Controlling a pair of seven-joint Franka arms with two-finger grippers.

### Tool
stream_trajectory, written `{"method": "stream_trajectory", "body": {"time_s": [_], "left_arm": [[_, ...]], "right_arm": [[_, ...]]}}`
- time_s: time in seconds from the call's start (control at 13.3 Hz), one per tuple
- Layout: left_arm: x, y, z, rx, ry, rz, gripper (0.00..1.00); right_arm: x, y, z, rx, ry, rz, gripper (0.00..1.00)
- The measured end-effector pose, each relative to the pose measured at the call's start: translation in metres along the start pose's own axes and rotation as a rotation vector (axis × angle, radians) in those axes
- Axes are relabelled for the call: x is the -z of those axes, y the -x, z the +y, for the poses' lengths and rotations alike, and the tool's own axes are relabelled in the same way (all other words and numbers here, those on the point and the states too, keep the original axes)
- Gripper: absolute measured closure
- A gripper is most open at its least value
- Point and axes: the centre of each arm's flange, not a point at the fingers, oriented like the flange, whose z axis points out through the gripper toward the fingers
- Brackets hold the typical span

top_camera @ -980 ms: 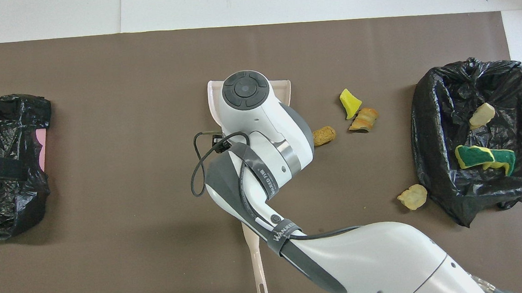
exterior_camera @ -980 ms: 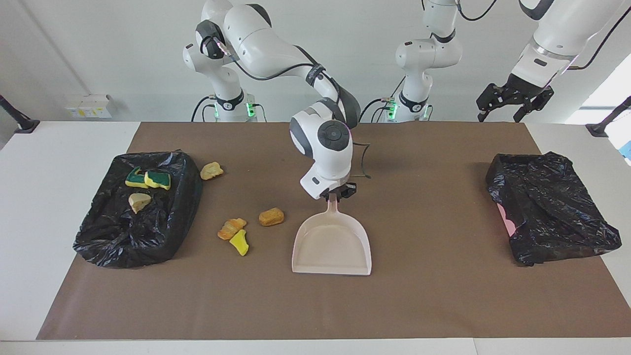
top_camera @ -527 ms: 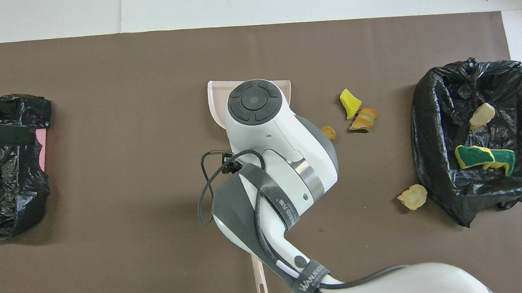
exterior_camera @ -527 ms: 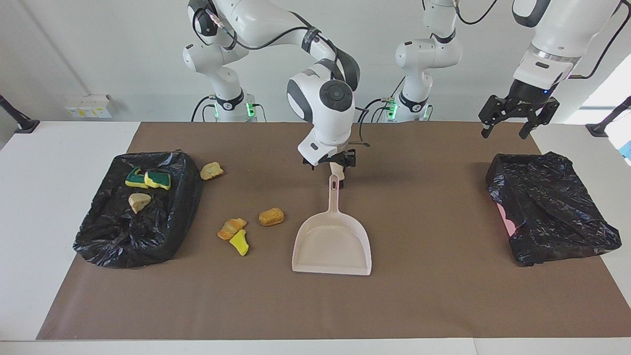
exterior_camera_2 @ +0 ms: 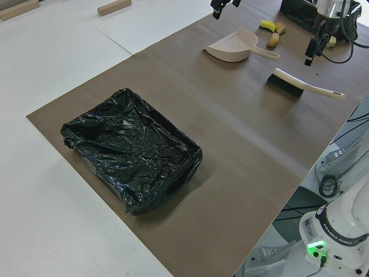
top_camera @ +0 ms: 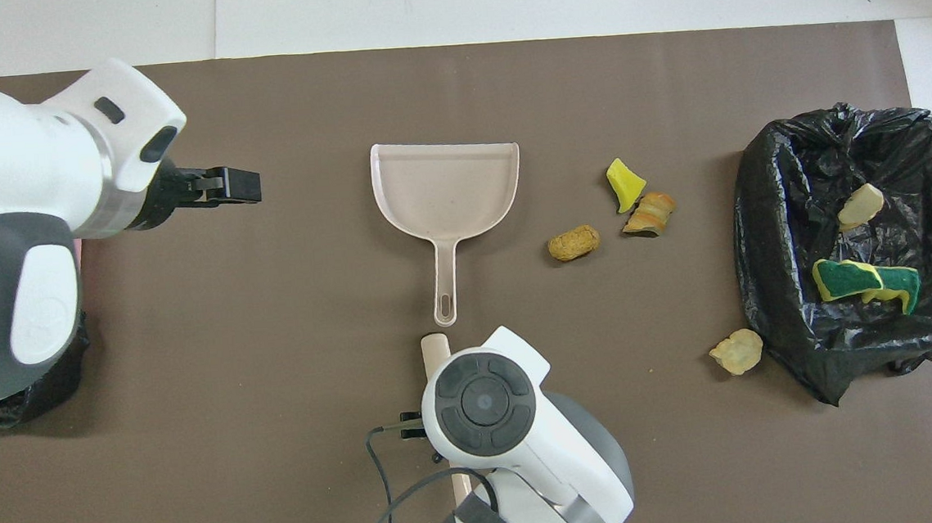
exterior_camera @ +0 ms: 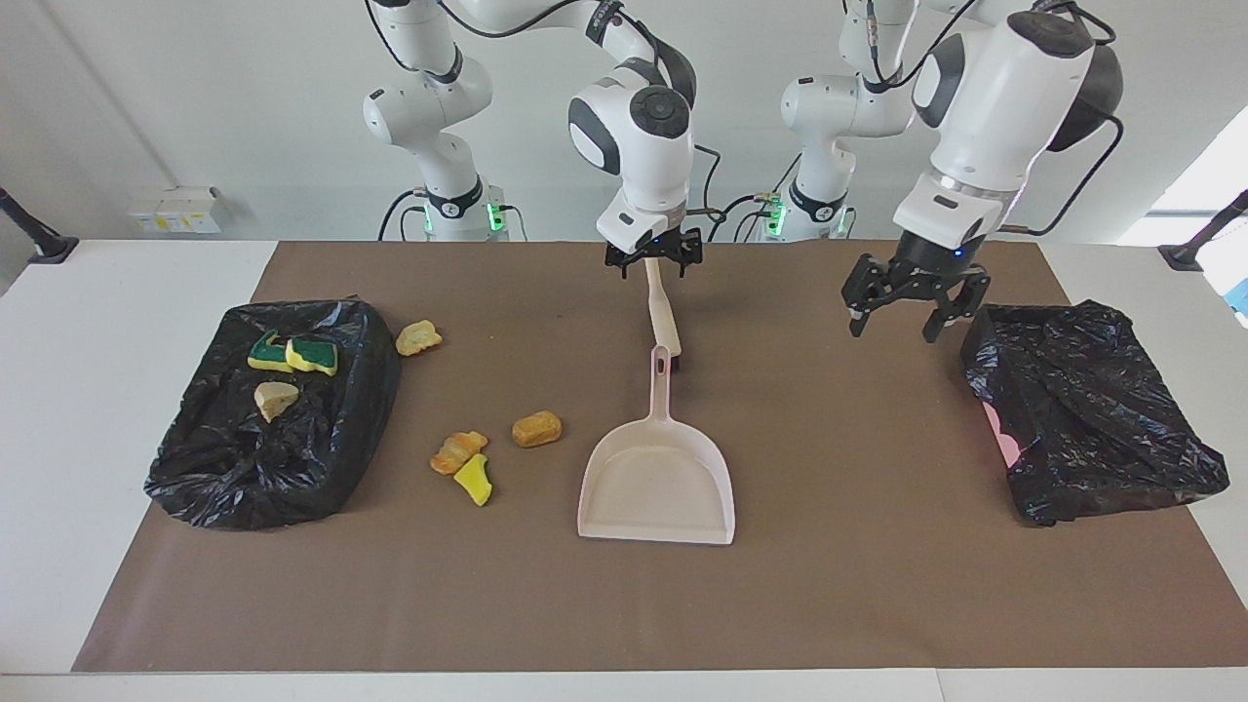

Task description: Sweep and dump trash in bin

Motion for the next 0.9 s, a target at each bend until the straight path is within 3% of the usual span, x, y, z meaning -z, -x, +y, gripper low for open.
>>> {"method": "stream_trajectory", "body": {"time_s": [0.3, 0.6, 0.75, 0.83, 0.9], "left_arm": [[-0.069, 0.014, 0.093, 0.037, 0.027, -0.046, 0.00], [-0.140, 0.032, 0.154, 0.048, 0.039, -0.081, 0.00], [-0.165, 0.045, 0.163, 0.034, 0.023, -0.122, 0.00], [-0.174, 0.052, 0.165, 0.028, 0.015, -0.139, 0.00], [-0.180, 0.058, 0.167, 0.022, 0.010, -0.150, 0.00]], "right_arm": [[-0.030, 0.038, -0.001, 0.043, 0.004, 0.007, 0.00], [-0.058, 0.039, -0.006, 0.044, 0.007, 0.008, 0.04], [-0.067, 0.037, -0.008, 0.046, 0.011, 0.004, 0.21], [-0.071, 0.039, -0.010, 0.050, 0.014, 0.002, 0.22], [-0.075, 0.039, -0.012, 0.052, 0.015, 0.001, 0.30]]}}
